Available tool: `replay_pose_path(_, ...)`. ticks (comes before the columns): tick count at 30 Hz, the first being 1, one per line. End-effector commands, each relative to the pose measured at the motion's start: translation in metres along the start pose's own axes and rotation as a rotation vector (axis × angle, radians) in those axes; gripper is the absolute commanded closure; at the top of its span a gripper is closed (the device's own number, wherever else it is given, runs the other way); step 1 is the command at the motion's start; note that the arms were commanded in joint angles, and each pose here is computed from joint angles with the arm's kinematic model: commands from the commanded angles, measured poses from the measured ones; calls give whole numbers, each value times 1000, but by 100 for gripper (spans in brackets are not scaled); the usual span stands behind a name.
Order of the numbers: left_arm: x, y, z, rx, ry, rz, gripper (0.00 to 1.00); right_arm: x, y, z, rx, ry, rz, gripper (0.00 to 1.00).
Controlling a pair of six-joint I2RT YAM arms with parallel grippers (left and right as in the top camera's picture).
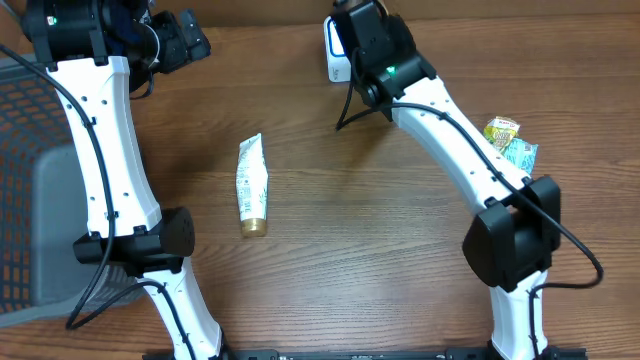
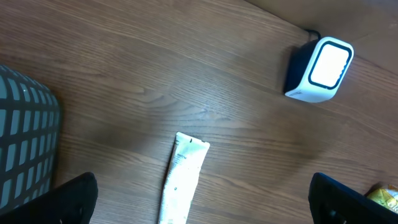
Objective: Scan the item barcode
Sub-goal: 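Hold the spaghetti pack barcode at the white scanner with right gripper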
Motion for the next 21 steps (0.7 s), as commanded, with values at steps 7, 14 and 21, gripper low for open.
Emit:
replay_pose_path(7, 12, -3, 2, -28, -25, 3, 1, -57, 6, 7, 315, 36, 270, 96)
replay_pose_path(14, 12, -3, 2, -28, -25, 3, 0, -84, -7, 22, 290, 95, 392, 96)
replay_pose_path(21, 12, -3, 2, -28, -25, 3, 0, -87, -13, 25, 286, 108, 400, 96)
Point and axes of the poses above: each gripper's point midway between its finger pads, its own x axis back along the fingers, its own y axis along the line the jaws close on, z = x × y, the point moved 8 cm from there along x, back along the fingers, and after that the axes turned 4 degrees about -x, right-handed, at the moved point
